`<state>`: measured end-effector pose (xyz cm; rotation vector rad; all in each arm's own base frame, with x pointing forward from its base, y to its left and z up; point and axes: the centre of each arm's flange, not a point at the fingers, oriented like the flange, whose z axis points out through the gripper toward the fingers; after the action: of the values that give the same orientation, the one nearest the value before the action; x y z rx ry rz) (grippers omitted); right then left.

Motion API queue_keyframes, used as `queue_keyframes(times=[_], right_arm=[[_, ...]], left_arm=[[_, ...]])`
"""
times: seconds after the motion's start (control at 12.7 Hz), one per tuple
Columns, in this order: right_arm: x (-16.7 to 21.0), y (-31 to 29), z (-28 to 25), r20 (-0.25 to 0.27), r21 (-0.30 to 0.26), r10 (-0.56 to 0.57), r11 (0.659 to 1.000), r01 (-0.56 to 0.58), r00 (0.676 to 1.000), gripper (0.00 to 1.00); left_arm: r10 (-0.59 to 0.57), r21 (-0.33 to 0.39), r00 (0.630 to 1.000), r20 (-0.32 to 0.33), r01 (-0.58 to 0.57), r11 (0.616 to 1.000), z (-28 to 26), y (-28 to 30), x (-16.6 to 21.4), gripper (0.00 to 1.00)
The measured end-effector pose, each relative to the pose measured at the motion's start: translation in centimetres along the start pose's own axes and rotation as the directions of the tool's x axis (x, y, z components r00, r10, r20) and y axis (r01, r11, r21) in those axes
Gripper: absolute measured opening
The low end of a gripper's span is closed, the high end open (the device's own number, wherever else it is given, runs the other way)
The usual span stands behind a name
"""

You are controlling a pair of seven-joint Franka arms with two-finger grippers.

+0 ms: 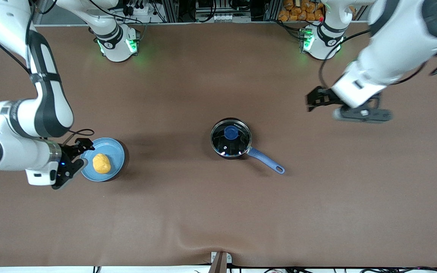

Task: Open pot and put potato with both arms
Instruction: 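Grasp the potato with the right gripper while the left gripper grasps the knob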

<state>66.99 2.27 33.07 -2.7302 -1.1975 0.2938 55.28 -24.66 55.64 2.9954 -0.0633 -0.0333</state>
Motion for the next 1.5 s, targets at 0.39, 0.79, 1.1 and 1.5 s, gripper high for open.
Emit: queue_keyframes(times=[0.39,0.79,1.1,1.5], right_arm=[[1.0,2.4,7.4,-0.025,0.023,-0.099,0.995,0.099,0.995,1.0],[0.3,3.3,11.0,-0.022,0.029,-0.101,0.994,0.101,0.995,1.0],[-0.4,3.8,12.3,-0.013,0.045,-0.09,0.995,0.09,0.996,1.0],[-0.9,4.3,13.7,-0.012,0.067,-0.077,0.995,0.077,0.997,0.96]], left_arm=[[-0.017,0.029,1.0,-0.006,0.018,0.999,7.1,8.2,-0.5,1.0],[-0.082,0.07,0.994,-0.07,0.087,0.994,13.9,14.9,-1.9,1.0],[-0.088,0.127,0.991,-0.1,0.101,0.987,19.0,16.6,-2.1,1.0],[-0.16,0.162,0.977,-0.14,0.182,0.97,24.2,18.4,-3.0,1.0]])
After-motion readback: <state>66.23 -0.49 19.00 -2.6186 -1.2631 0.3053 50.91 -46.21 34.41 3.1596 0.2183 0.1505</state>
